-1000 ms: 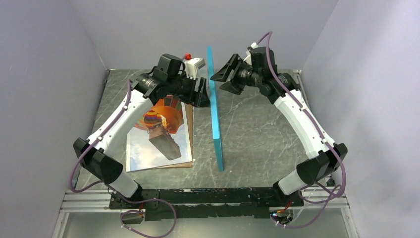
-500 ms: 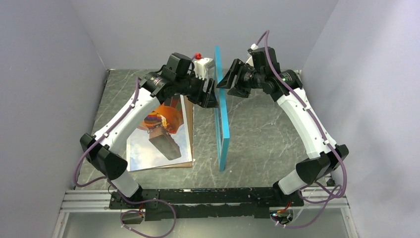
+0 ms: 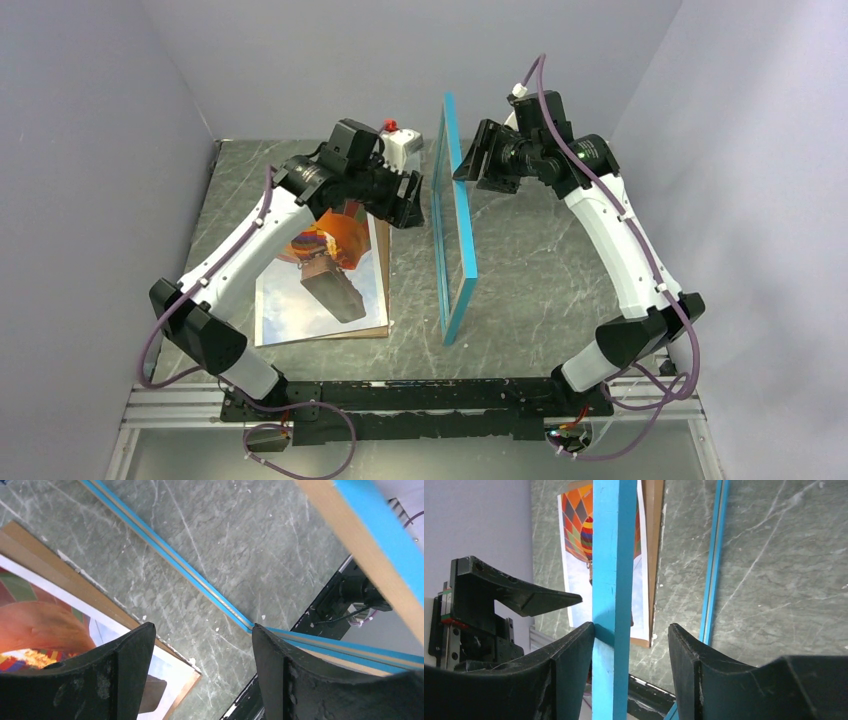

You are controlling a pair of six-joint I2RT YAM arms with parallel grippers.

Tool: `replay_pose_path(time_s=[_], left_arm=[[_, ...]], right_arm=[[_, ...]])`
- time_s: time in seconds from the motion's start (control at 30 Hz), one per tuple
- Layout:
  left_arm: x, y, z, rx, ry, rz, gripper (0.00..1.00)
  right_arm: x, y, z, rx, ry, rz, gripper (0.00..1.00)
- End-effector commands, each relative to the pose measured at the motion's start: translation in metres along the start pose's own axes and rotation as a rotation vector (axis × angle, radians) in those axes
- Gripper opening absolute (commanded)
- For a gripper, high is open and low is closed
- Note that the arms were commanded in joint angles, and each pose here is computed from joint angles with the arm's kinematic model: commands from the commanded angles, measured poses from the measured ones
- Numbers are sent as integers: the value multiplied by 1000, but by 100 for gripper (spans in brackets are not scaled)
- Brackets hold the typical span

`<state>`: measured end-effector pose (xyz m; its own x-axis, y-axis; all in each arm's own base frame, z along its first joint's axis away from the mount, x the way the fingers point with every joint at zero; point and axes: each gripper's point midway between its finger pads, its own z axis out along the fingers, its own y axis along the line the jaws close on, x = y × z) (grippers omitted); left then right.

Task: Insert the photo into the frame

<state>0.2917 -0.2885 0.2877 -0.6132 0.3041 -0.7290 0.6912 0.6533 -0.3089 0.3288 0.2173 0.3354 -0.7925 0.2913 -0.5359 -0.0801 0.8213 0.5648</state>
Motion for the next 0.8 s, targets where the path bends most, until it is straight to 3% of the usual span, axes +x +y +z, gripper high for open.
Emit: replay_pose_path(time_s=[0.0, 0.23, 0.43, 0.6, 0.77], left_arm=[[0, 15, -18, -53, -27, -1, 76], [10, 45, -17, -132, 9, -40, 73], [14, 54, -16, -156, 17, -56, 72], [-4, 39, -16, -84, -38, -53, 74], [-21, 21, -10, -43, -57, -37, 74]], right_arm=[[1, -24, -10, 92, 5, -47, 61], [-1, -16, -15, 31, 9, -24, 70], [-2, -24, -21, 51, -7, -2, 72], [-2, -38, -28, 38, -24, 43, 73], [1, -25, -27, -108, -6, 94, 74]])
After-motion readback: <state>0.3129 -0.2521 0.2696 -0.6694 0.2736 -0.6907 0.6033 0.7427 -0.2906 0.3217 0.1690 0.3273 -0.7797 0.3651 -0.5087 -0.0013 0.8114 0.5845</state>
